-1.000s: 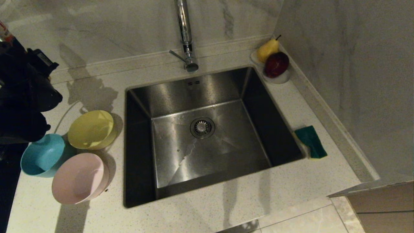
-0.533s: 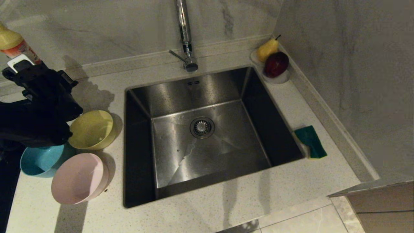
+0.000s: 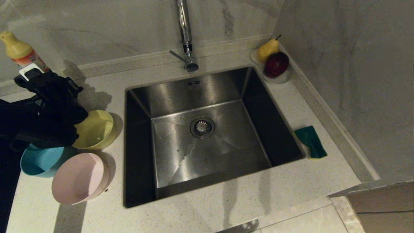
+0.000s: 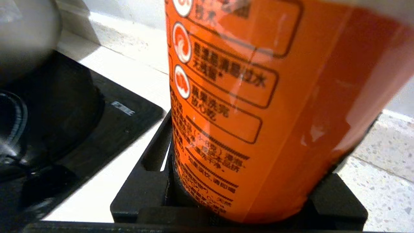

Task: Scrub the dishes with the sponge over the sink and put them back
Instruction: Place the dish soap on the table

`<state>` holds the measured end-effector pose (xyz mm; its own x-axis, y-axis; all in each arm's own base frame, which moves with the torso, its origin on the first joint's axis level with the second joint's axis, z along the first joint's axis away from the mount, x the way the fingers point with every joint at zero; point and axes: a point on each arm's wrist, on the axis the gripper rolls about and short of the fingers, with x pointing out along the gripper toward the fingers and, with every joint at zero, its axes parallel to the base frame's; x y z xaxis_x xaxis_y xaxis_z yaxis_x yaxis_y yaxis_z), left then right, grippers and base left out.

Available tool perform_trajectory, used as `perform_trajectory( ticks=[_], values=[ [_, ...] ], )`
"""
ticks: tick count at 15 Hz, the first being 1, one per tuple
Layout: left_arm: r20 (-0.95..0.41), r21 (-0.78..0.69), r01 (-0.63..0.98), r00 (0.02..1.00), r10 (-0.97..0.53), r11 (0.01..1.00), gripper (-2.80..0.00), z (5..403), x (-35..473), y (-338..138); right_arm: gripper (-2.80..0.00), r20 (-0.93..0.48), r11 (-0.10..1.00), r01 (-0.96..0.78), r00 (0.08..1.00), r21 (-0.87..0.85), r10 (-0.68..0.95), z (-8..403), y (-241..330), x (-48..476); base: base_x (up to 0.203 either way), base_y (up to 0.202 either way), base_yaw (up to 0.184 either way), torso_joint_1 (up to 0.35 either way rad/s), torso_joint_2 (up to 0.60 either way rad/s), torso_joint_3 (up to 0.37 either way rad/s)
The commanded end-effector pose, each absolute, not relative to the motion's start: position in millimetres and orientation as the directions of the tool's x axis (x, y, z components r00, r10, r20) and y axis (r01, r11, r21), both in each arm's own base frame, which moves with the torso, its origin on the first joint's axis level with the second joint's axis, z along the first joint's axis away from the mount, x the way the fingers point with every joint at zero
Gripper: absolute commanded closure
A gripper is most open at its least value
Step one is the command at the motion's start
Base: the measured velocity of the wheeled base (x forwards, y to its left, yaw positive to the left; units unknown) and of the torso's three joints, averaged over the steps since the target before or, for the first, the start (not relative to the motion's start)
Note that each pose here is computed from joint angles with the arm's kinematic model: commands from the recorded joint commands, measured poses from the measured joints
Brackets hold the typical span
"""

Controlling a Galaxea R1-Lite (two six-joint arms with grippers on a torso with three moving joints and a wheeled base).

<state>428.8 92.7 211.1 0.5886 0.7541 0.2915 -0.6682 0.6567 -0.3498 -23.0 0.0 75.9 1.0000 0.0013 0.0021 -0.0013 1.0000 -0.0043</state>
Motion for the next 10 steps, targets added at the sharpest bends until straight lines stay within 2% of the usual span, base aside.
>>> perform_trajectory(
  ticks=[1, 10],
  values=[
    [0.292, -0.354, -0.672, 0.581, 0.759, 0.651, 0.00, 207.5, 431.9, 95.7, 0.00, 0.003, 1.000, -0.002, 1.000, -0.005, 0.002, 76.1, 0.0, -22.9, 0.000, 0.000, 0.000, 0.000, 0.00, 0.000],
    [0.296, -0.357, -0.677, 0.571, 0.766, 0.643, 0.00, 206.1, 433.0, 99.4, 0.00, 0.002, 1.000, -0.002, 1.000, -0.005, 0.002, 75.9, 0.0, -22.9, 0.000, 0.000, 0.000, 0.000, 0.00, 0.000]
  ],
)
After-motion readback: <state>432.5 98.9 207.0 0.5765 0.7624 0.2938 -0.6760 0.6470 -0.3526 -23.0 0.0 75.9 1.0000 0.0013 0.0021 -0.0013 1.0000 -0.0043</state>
